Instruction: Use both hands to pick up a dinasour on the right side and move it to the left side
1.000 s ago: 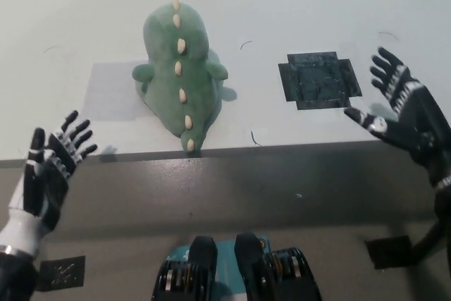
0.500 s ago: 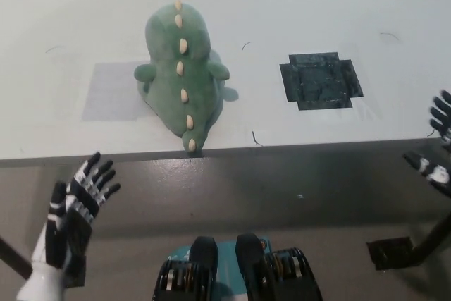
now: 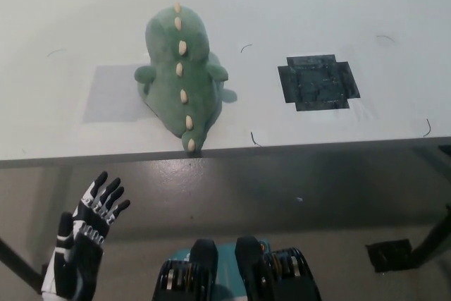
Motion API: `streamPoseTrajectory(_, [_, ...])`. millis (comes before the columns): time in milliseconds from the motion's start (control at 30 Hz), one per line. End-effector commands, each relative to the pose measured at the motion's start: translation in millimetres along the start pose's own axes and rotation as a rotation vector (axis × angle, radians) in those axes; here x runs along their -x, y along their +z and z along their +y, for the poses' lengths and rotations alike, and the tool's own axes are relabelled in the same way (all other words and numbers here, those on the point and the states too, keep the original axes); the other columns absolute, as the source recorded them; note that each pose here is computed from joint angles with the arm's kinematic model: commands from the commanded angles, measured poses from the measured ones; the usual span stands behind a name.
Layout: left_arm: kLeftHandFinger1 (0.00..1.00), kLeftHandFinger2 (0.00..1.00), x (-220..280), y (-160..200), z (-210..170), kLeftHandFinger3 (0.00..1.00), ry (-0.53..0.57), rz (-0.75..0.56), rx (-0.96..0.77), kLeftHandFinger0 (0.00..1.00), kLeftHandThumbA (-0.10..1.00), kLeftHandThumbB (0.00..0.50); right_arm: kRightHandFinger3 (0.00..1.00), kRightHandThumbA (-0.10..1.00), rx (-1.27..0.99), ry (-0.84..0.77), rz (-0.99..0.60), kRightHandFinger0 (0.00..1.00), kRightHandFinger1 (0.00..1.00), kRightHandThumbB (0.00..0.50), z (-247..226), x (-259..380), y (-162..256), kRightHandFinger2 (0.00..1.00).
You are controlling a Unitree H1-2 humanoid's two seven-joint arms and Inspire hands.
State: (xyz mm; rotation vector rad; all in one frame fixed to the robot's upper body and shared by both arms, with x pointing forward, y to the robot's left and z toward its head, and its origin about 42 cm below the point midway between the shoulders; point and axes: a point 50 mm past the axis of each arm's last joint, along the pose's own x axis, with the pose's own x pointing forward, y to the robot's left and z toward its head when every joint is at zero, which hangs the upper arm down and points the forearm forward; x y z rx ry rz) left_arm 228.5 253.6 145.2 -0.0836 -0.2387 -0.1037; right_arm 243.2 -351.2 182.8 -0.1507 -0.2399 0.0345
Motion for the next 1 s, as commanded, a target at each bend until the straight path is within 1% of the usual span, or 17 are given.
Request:
streamPoseTrajectory(0, [1.00, 1.00, 1.8, 14.0, -1.7, 1.00, 0.020, -0.095, -0.018, 1.00, 1.00, 0.423, 1.00, 1.00, 0.003, -0.024, -0.101, 1.00, 1.00, 0.280, -7.0, 0.7, 5.9, 1.00])
streamPoseTrajectory(67, [1.00, 1.00, 0.1, 13.2, -0.6, 1.00, 0.016, -0.098, -0.016, 1.00, 1.00, 0.429, 1.00, 1.00, -0.003, -0.035, -0.105, 1.00, 1.00, 0.290, -6.2, -0.2, 6.0, 1.00])
streamPoseTrajectory(100, [1.00, 1.00, -0.2, 13.2, -0.6, 1.00, 0.016, -0.100, -0.016, 1.00, 1.00, 0.424, 1.00, 1.00, 0.001, -0.040, -0.108, 1.00, 1.00, 0.289, -6.3, -0.6, 6.4, 1.00])
streamPoseTrajectory(133, [1.00, 1.00, -6.0, 15.6, 1.3, 1.00, 0.018, -0.108, -0.022, 1.00, 1.00, 0.430, 1.00, 1.00, 0.016, -0.045, -0.123, 1.00, 1.00, 0.288, -5.7, -6.5, 6.5, 1.00])
streamPoseTrajectory(200, [1.00, 1.00, -6.4, 15.3, 1.6, 1.00, 0.020, -0.111, -0.022, 1.00, 1.00, 0.423, 1.00, 1.00, 0.017, -0.049, -0.127, 1.00, 1.00, 0.289, -5.5, -6.2, 7.1, 1.00])
streamPoseTrajectory(267, [1.00, 1.00, -10.0, 15.9, 3.5, 1.00, 0.033, -0.114, -0.027, 1.00, 1.00, 0.439, 1.00, 1.00, 0.027, -0.055, -0.130, 1.00, 1.00, 0.290, -4.8, -6.7, 8.0, 1.00])
streamPoseTrajectory(300, [1.00, 1.00, -10.1, 15.7, 3.6, 1.00, 0.033, -0.114, -0.027, 1.00, 1.00, 0.445, 1.00, 1.00, 0.026, -0.054, -0.132, 1.00, 1.00, 0.280, -4.7, -6.7, 8.2, 1.00])
streamPoseTrajectory(367, [1.00, 1.00, -10.2, 15.4, 3.8, 1.00, 0.033, -0.113, -0.028, 1.00, 1.00, 0.447, 1.00, 1.00, 0.025, -0.052, -0.135, 1.00, 1.00, 0.277, -4.6, -6.6, 8.5, 1.00])
streamPoseTrajectory(567, [1.00, 1.00, -13.1, 15.0, 5.5, 1.00, 0.037, -0.121, -0.033, 1.00, 1.00, 0.438, 1.00, 1.00, 0.033, -0.048, -0.151, 1.00, 1.00, 0.265, -0.2, -11.5, 9.6, 1.00])
streamPoseTrajectory(633, [1.00, 1.00, -14.3, 14.8, 5.6, 1.00, 0.031, -0.122, -0.026, 1.00, 1.00, 0.432, 1.00, 1.00, 0.022, -0.044, -0.153, 1.00, 1.00, 0.283, 1.1, -11.4, 10.2, 1.00])
streamPoseTrajectory(700, [1.00, 1.00, -14.3, 14.3, 5.6, 1.00, 0.032, -0.124, -0.029, 1.00, 1.00, 0.431, 1.00, 1.00, 0.026, -0.042, -0.156, 1.00, 1.00, 0.281, 2.1, -11.0, 10.1, 1.00])
streamPoseTrajectory(733, [1.00, 1.00, -14.3, 13.9, 5.6, 1.00, 0.034, -0.124, -0.027, 1.00, 1.00, 0.431, 1.00, 1.00, 0.027, -0.042, -0.154, 1.00, 1.00, 0.290, 2.6, -11.0, 9.4, 1.00])
streamPoseTrajectory(800, [1.00, 1.00, -15.0, 13.9, 6.0, 1.00, 0.037, -0.121, -0.024, 1.00, 1.00, 0.435, 1.00, 1.00, 0.034, -0.045, -0.158, 1.00, 1.00, 0.282, 3.7, -11.7, 9.2, 1.00])
streamPoseTrajectory(900, [1.00, 1.00, -17.1, 14.2, 6.9, 1.00, 0.037, -0.125, -0.027, 1.00, 1.00, 0.441, 1.00, 1.00, 0.042, -0.043, -0.159, 1.00, 1.00, 0.292, 4.7, -13.4, 9.9, 1.00])
streamPoseTrajectory(967, [1.00, 1.00, -17.3, 15.2, 6.4, 1.00, 0.038, -0.125, -0.026, 1.00, 1.00, 0.440, 1.00, 1.00, 0.040, -0.045, -0.160, 1.00, 1.00, 0.286, 5.4, -13.5, 10.4, 1.00])
